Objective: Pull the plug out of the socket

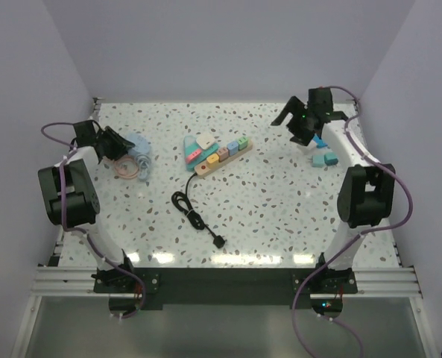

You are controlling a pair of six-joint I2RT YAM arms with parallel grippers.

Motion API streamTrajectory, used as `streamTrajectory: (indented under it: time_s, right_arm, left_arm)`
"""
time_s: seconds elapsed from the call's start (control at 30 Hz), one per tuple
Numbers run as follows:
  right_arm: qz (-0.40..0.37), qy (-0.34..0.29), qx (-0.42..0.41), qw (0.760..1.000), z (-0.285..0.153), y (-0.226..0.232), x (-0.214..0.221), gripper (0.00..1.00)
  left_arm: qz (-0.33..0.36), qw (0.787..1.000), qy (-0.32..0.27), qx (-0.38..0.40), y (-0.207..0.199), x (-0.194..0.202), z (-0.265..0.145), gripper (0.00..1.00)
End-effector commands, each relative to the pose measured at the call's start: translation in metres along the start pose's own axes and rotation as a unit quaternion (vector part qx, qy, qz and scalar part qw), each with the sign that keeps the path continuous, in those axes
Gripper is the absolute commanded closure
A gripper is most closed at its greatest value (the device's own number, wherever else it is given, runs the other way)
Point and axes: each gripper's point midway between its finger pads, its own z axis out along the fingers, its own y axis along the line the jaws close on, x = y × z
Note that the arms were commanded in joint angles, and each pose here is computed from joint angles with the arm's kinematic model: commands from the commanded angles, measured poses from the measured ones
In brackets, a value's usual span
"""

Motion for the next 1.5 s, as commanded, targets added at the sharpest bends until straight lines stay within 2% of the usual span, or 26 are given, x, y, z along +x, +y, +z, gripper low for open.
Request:
streamTrajectory:
  time_s: [0.0, 0.07, 0.1, 0.17, 0.2, 0.27, 0.37, 0.47, 0.67, 0.8, 0.97, 1.2, 1.3, 1.33, 1.4, 1.43, 1.47]
  right_arm:
    - [-0.036, 0.037, -0.014, 0.999, -0.011, 0.034, 0.028, 0.02]
    - [-0.041, 0.038, -0.016, 0.998, -0.007, 0.047, 0.038, 0.02]
    - [-0.033, 0.035, -0.012, 0.999, -0.005, 0.053, 0.044, 0.02]
    - [-0.026, 0.029, -0.01, 0.999, 0.002, 0.059, 0.045, 0.02]
    - [-0.016, 0.027, -0.004, 1.0, 0.004, 0.061, 0.046, 0.02]
    - [-0.012, 0.024, 0.01, 1.0, 0.015, 0.065, 0.051, 0.02]
    - [0.012, 0.038, 0.029, 0.999, 0.033, 0.068, 0.059, 0.02]
    - [0.034, 0.044, 0.035, 0.998, 0.044, 0.078, 0.065, 0.02]
    - [0.061, 0.052, 0.057, 0.995, 0.071, 0.086, 0.082, 0.03]
    - [0.08, 0.055, 0.058, 0.994, 0.082, 0.09, 0.09, 0.07]
    - [0.079, 0.07, 0.073, 0.992, 0.096, 0.087, 0.103, 0.2]
    - [0.08, 0.097, 0.096, 0.987, 0.112, 0.071, 0.122, 0.36]
    - [0.073, 0.112, 0.098, 0.986, 0.116, 0.069, 0.129, 0.48]
    - [0.072, 0.115, 0.097, 0.986, 0.116, 0.068, 0.13, 0.58]
    - [0.063, 0.127, 0.09, 0.986, 0.113, 0.069, 0.134, 0.7]
    - [0.058, 0.127, 0.087, 0.986, 0.11, 0.07, 0.133, 0.81]
    - [0.042, 0.13, 0.088, 0.987, 0.109, 0.066, 0.134, 0.88]
  left_arm:
    - [0.022, 0.999, -0.031, 0.03, -0.011, -0.028, -0.005, 0.96]
    - [0.017, 0.999, -0.03, 0.025, -0.005, -0.028, -0.005, 0.85]
    - [0.017, 0.999, -0.031, 0.024, -0.003, -0.028, -0.005, 0.72]
    - [0.013, 0.999, -0.029, 0.016, 0.001, -0.026, -0.005, 0.57]
    - [0.012, 0.999, -0.029, 0.016, 0.001, -0.026, -0.006, 0.45]
    - [0.011, 0.999, -0.034, 0.015, 0.0, -0.026, -0.01, 0.37]
    - [0.018, 0.999, -0.041, 0.024, -0.008, -0.026, -0.02, 0.14]
    - [0.03, 0.998, -0.038, 0.037, -0.018, -0.022, -0.032, 0.03]
    - [0.051, 0.995, -0.044, 0.077, -0.047, -0.013, -0.064, 0.0]
    - [0.083, 0.99, -0.03, 0.109, -0.075, 0.009, -0.078, 0.0]
    - [0.132, 0.981, -0.001, 0.14, -0.115, 0.045, -0.088, 0.0]
    - [0.136, 0.976, 0.01, 0.167, -0.13, 0.065, -0.097, 0.0]
    - [0.137, 0.976, 0.019, 0.169, -0.129, 0.072, -0.097, 0.0]
    - [0.138, 0.975, 0.023, 0.173, -0.13, 0.074, -0.098, 0.0]
    - [0.143, 0.972, 0.031, 0.182, -0.135, 0.081, -0.099, 0.0]
    - [0.149, 0.971, 0.035, 0.185, -0.137, 0.084, -0.1, 0.0]
    - [0.161, 0.967, 0.042, 0.19, -0.141, 0.091, -0.099, 0.0]
